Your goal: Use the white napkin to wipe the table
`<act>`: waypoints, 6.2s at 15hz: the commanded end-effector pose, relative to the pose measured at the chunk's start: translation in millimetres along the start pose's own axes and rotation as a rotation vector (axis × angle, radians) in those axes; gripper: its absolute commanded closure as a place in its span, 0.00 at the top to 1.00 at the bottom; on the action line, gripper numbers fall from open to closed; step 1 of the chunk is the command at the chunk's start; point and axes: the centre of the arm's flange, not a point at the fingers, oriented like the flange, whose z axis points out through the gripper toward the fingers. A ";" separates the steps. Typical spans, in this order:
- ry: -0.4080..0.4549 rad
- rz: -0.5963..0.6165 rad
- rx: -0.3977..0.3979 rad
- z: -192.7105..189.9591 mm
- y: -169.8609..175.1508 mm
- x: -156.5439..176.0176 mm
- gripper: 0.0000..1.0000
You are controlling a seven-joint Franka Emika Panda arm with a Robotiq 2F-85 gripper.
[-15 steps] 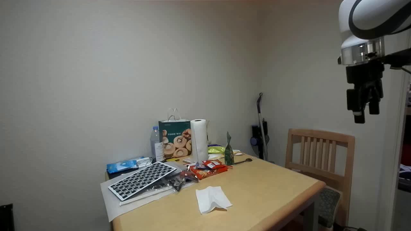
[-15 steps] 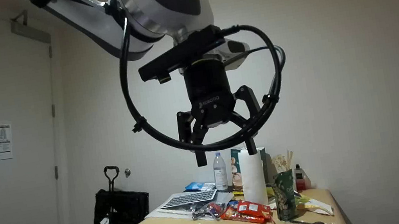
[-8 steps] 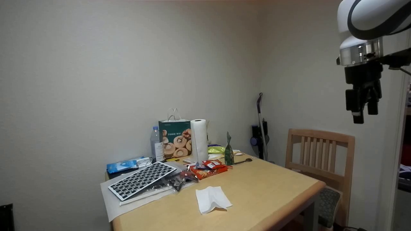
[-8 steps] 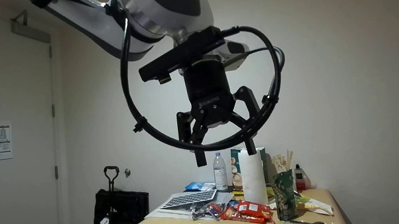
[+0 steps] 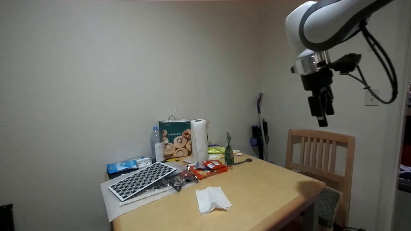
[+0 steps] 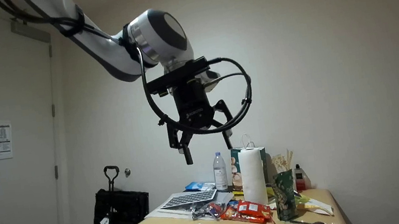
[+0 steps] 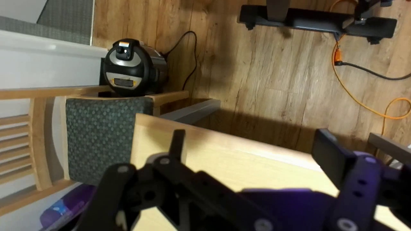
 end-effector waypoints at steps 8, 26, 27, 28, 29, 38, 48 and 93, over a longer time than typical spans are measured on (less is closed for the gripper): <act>-0.033 -0.085 0.060 -6.4 -33.7 48.5 1.00; -0.014 0.130 0.216 35.8 -114.7 160.3 1.00; -0.014 0.138 0.195 40.7 -123.7 170.6 1.00; -0.015 0.145 0.174 45.1 -133.4 181.2 1.00; -0.025 0.151 0.158 49.2 -141.2 189.3 1.00; -0.053 0.127 0.211 59.4 -146.9 188.4 1.00; -0.008 0.217 0.241 81.5 -200.1 265.6 1.00; -0.071 0.473 0.456 213.0 -226.6 346.7 0.55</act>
